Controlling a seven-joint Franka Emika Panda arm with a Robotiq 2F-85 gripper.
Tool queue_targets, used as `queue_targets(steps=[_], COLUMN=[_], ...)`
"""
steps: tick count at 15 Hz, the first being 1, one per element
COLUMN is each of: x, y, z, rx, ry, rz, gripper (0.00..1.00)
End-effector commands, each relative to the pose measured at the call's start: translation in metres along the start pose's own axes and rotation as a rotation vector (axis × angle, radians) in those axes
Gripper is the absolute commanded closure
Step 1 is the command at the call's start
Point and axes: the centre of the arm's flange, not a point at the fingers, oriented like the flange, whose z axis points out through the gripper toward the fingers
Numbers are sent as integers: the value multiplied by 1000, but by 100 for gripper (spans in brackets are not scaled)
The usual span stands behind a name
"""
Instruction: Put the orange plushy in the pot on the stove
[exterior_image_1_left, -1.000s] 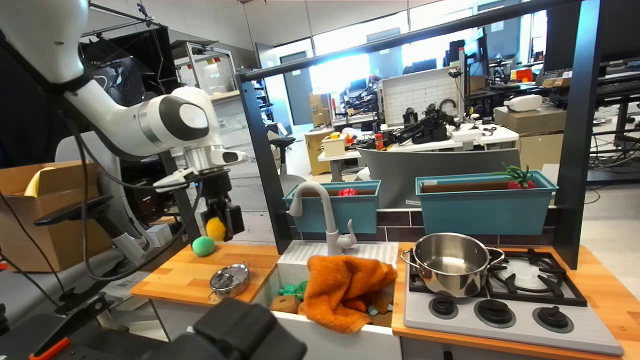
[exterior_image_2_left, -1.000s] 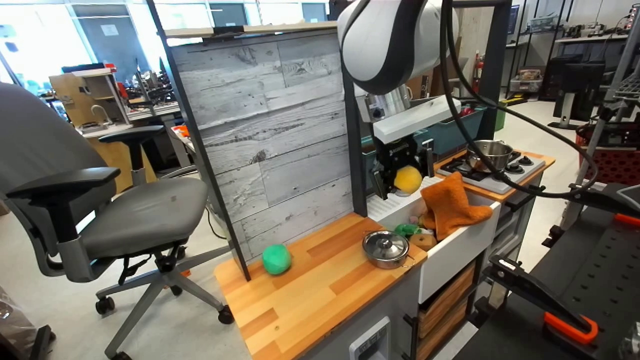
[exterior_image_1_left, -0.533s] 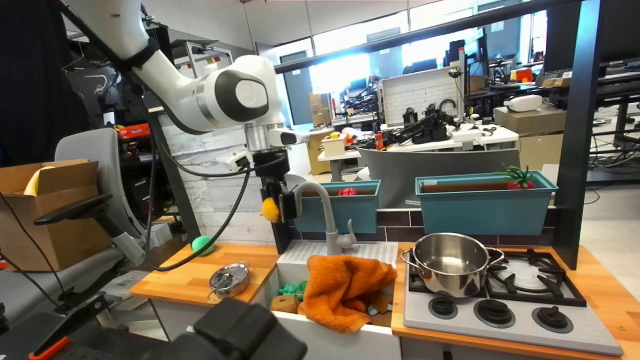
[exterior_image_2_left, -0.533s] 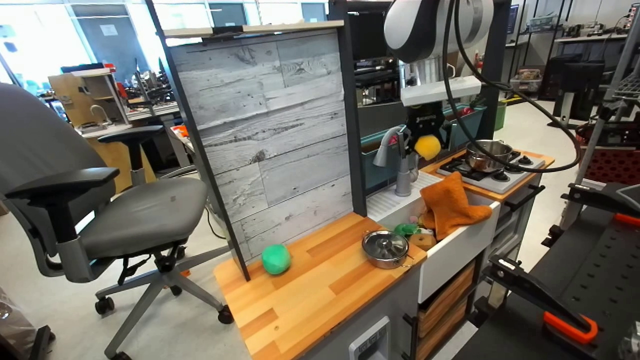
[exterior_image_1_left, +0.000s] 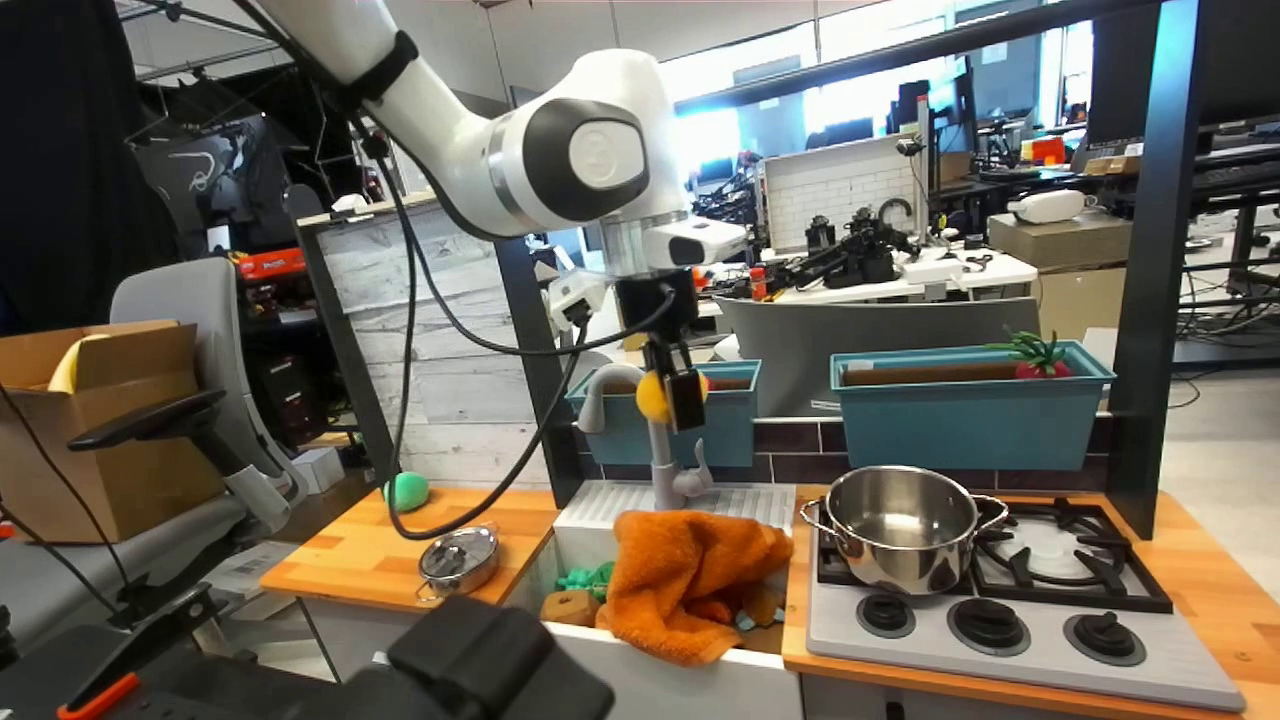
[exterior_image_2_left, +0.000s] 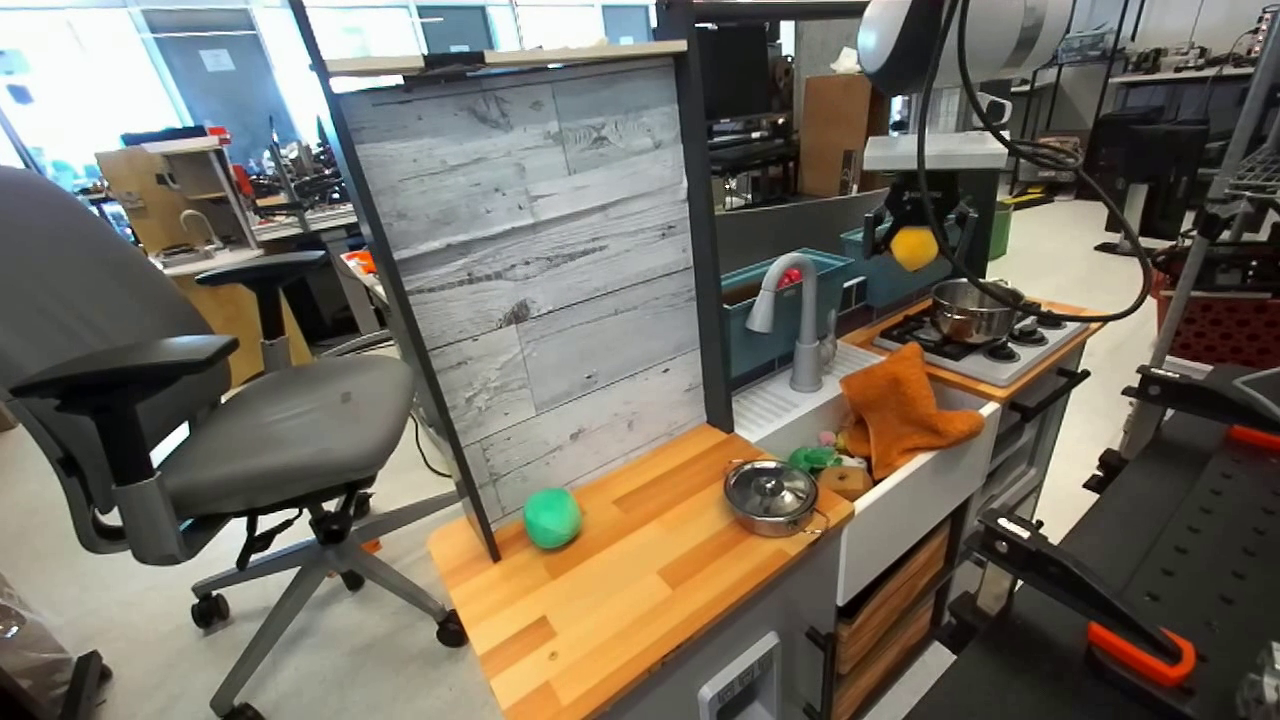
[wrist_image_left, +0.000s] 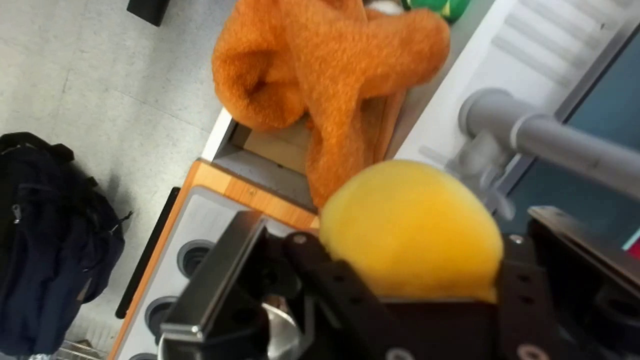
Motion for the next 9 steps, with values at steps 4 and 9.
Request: queue_targets(steps=[4,9], x=[80,119], y=[13,28], z=[14,54], rx=[0,-77], ry=[195,259], rz=[312,566], gripper=[100,100])
